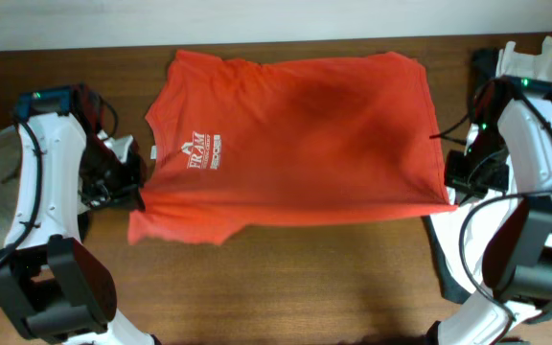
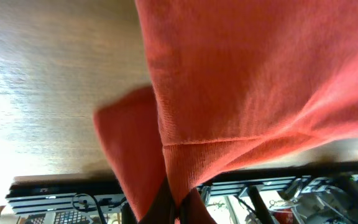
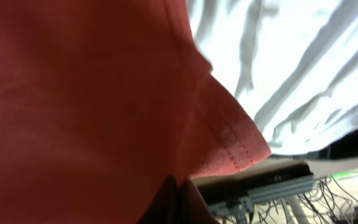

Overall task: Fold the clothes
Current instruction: 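Grasp the near hem with both grippers and fold it toward the collar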

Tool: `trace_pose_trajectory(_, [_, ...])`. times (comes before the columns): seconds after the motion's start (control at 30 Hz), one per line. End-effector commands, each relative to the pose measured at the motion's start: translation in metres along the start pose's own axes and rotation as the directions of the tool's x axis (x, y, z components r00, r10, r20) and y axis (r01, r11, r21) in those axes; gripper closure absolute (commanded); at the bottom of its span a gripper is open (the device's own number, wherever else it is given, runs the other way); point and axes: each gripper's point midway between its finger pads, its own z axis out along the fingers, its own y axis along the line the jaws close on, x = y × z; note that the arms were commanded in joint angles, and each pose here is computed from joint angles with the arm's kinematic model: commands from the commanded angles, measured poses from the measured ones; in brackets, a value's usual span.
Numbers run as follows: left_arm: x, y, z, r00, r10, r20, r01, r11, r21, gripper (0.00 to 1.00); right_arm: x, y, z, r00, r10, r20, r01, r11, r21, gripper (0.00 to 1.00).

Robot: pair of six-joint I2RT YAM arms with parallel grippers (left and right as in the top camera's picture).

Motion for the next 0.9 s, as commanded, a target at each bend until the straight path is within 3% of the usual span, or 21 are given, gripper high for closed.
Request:
trace_pose_trajectory(0.0, [0.019,0.004,-0.003,1.000,-0.010,0.026,0.010,1.000,-0.003,1.00,0.019,-0.015,-0.009,0.999,0.019,0.047,-0.022,0.999,0.048,0.96])
trace_pose_trajectory(0.1, [0.002,-0.003,-0.009,0.992,0.003,0.124,-0.008,0.999,0.039,1.00,-0.001,-0.013,-0.010,0.991,0.022,0.132,-0.027,0.999,0.038,0.96])
trace_pose_trajectory(0.23, [-0.059,-0.029,-0.013,0.939,0.057,0.340,-0.115,0.982,0.153,1.00,-0.057,0.010,-0.024,0.936,0.032,0.350,-0.003,0.997,-0.083,0.96])
trace_pose_trajectory(0.47, [-0.155,-0.048,0.013,0.849,0.052,0.526,-0.213,0.944,0.251,1.00,-0.148,0.058,-0.052,0.778,0.048,0.627,0.139,0.959,-0.246,0.95])
trace_pose_trajectory(0.53, [-0.190,-0.054,0.016,0.797,0.043,0.603,-0.239,0.939,0.248,1.00,-0.178,0.079,-0.053,0.715,0.033,0.699,0.189,0.953,-0.238,0.77])
trace_pose_trajectory(0.57, [-0.200,-0.057,0.019,0.780,0.054,0.623,-0.256,0.936,0.239,0.75,-0.190,0.089,-0.051,0.691,0.026,0.723,0.209,0.949,-0.234,0.32])
trace_pose_trajectory(0.6, [-0.200,-0.058,0.021,0.782,0.055,0.621,-0.257,0.936,0.240,0.48,-0.193,0.090,-0.047,0.691,0.023,0.722,0.208,0.951,-0.230,0.25])
trace_pose_trajectory(0.63, [-0.197,-0.056,0.024,0.795,0.052,0.604,-0.245,0.939,0.241,0.35,-0.193,0.089,-0.043,0.699,0.022,0.715,0.201,0.953,-0.225,0.19])
trace_pose_trajectory(0.7, [-0.171,-0.037,0.047,0.878,0.024,0.478,-0.136,0.970,0.202,0.23,-0.182,0.072,-0.025,0.754,0.011,0.657,0.131,0.977,-0.167,0.19])
trace_pose_trajectory(0.73, [-0.150,-0.016,0.062,0.924,0.003,0.383,-0.050,0.992,0.112,0.20,-0.172,0.063,-0.013,0.792,0.002,0.611,0.098,0.987,-0.130,0.20])
trace_pose_trajectory(0.8, [-0.125,0.014,0.073,0.958,-0.020,0.285,0.031,0.999,-0.037,0.18,-0.153,0.057,0.008,0.852,-0.043,0.522,0.104,0.991,-0.089,0.27])
trace_pose_trajectory(0.87, [-0.115,0.020,0.085,0.969,-0.027,0.247,0.044,0.997,-0.063,0.18,-0.148,0.056,0.024,0.869,-0.058,0.491,0.110,0.991,-0.077,0.35])
